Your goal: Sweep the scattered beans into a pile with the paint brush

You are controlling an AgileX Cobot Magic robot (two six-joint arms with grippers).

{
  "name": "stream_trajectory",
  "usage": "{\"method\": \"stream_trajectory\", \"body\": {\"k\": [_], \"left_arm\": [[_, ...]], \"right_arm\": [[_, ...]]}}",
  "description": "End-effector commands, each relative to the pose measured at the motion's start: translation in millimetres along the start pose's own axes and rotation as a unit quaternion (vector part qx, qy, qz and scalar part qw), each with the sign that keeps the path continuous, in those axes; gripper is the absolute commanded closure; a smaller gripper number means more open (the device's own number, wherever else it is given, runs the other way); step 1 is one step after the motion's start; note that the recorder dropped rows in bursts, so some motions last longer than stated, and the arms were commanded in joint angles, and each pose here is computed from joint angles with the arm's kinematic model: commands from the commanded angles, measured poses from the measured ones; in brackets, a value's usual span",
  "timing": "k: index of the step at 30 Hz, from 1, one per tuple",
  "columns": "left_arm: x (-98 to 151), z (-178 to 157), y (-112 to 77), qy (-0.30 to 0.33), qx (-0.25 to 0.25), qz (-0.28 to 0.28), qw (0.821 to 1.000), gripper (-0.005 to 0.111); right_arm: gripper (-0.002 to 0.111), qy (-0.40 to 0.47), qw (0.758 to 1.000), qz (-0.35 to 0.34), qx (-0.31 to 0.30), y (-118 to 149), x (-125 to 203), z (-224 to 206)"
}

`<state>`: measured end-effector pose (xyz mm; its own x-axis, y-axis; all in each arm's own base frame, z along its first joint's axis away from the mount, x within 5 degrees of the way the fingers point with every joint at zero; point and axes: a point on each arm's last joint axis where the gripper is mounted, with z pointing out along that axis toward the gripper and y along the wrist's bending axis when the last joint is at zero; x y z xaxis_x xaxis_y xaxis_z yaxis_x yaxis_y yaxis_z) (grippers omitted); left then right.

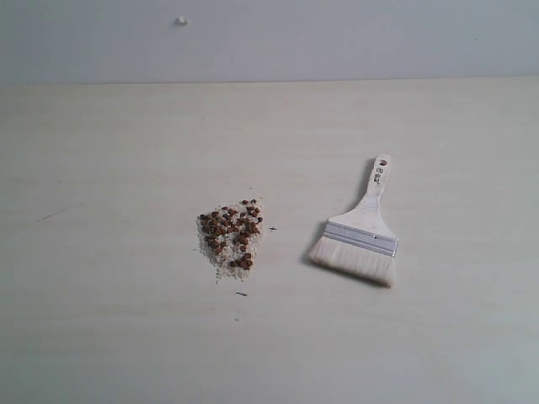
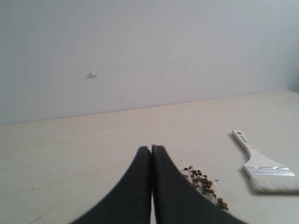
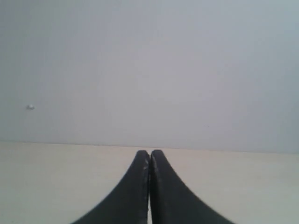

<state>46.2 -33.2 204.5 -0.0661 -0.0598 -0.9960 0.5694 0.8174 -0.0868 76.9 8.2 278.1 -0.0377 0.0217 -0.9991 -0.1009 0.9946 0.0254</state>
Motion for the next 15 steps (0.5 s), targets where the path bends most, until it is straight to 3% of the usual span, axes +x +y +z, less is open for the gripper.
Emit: {"method": "stream_trajectory", "body": {"k": [1,10,15], "left_arm": [[0.5,-0.4,0.2,-0.003,-0.001,-0.001,1.000,0.107],[0.5,-0.4,0.2,-0.003,-0.001,-0.001,1.000,0.107],[0.5,-0.4,0.2,-0.003,-0.001,-0.001,1.000,0.107]], "right_arm": [[0.108,-0.012,0.999,-0.007,0.035,-4.9,25.4,-12.8],[0.108,0.036,0.997,-0.014,0.064,-9.2,81.5,-16.3],[0.108,0.067,0.996,-0.018,0.061,-8.7,88.0,-17.5]]}}
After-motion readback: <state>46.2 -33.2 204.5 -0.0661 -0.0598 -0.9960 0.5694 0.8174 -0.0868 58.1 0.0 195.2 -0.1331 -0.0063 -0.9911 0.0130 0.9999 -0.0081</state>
